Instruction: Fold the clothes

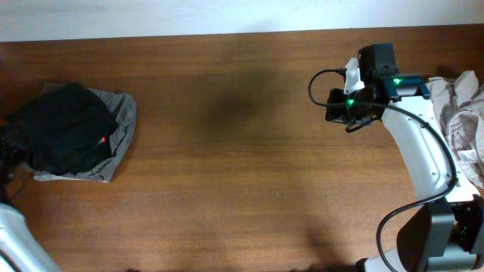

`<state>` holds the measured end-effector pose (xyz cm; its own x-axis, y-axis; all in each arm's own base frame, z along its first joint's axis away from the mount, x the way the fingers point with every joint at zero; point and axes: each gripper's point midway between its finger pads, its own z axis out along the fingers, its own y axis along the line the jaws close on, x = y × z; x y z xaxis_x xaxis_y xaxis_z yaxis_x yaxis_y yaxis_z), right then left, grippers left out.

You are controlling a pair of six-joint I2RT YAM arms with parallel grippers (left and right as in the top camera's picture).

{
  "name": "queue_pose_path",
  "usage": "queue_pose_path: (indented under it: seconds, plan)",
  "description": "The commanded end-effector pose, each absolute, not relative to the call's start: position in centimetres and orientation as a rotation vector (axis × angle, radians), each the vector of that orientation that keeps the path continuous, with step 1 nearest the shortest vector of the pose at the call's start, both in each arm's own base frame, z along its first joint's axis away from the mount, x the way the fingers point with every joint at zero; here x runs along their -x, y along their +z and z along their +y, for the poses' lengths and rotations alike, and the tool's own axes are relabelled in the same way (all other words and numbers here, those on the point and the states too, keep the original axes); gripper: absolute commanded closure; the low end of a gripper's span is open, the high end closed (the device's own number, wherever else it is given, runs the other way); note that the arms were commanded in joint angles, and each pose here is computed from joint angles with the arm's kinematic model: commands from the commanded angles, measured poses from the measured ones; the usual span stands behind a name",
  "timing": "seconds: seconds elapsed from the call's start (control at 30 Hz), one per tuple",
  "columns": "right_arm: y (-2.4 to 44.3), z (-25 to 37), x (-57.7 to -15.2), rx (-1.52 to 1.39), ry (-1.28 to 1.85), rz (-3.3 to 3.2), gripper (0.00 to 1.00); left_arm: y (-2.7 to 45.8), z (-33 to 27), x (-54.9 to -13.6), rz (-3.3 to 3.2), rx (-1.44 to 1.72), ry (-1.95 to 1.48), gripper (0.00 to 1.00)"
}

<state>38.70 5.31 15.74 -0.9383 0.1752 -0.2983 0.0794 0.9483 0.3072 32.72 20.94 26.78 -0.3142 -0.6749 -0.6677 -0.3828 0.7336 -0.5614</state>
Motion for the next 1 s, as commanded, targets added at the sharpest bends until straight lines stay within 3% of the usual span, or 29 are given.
queue_pose_path:
  seconds: [0.0, 0.1, 0.27, 0.4, 0.63, 0.8, 0.97]
  plan:
    - [15.8, 5.3, -38.9, -0.170, 0.405, 2.771, 0.96, 24.6, 19.6, -34.9, 2.099, 0.575, -0.147, 0.80]
    - [15.7, 5.3, -38.9, -0.170, 0.406, 2.773, 0.96, 22.4, 18.4, -37.7, 2.175, 0.417, -0.067, 0.83]
    - [15.6, 5.4, -38.4, -0.175, 0.416, 2.792, 0.96, 17.4, 21.8, -40.7, 2.238, 0.485, 0.190, 0.90]
    - [15.3, 5.4, -37.4, -0.190, 0.416, 2.835, 0.96, 11.3, 24.8, -39.5, 2.335, 0.718, 0.289, 0.90]
    - [15.0, 5.3, -36.5, -0.200, 0.416, 2.875, 0.96, 1.4, 23.6, -37.0, 2.602, 0.813, 0.210, 0.94]
    - [14.9, 5.3, -36.2, -0.203, 0.414, 2.888, 0.96, 1.4, 23.7, -37.1, 2.581, 0.873, 0.195, 0.93]
    - [15.0, 5.3, -36.3, -0.184, 0.411, 2.882, 0.96, 6.4, 23.5, -38.7, 2.499, 0.826, 0.138, 0.87]
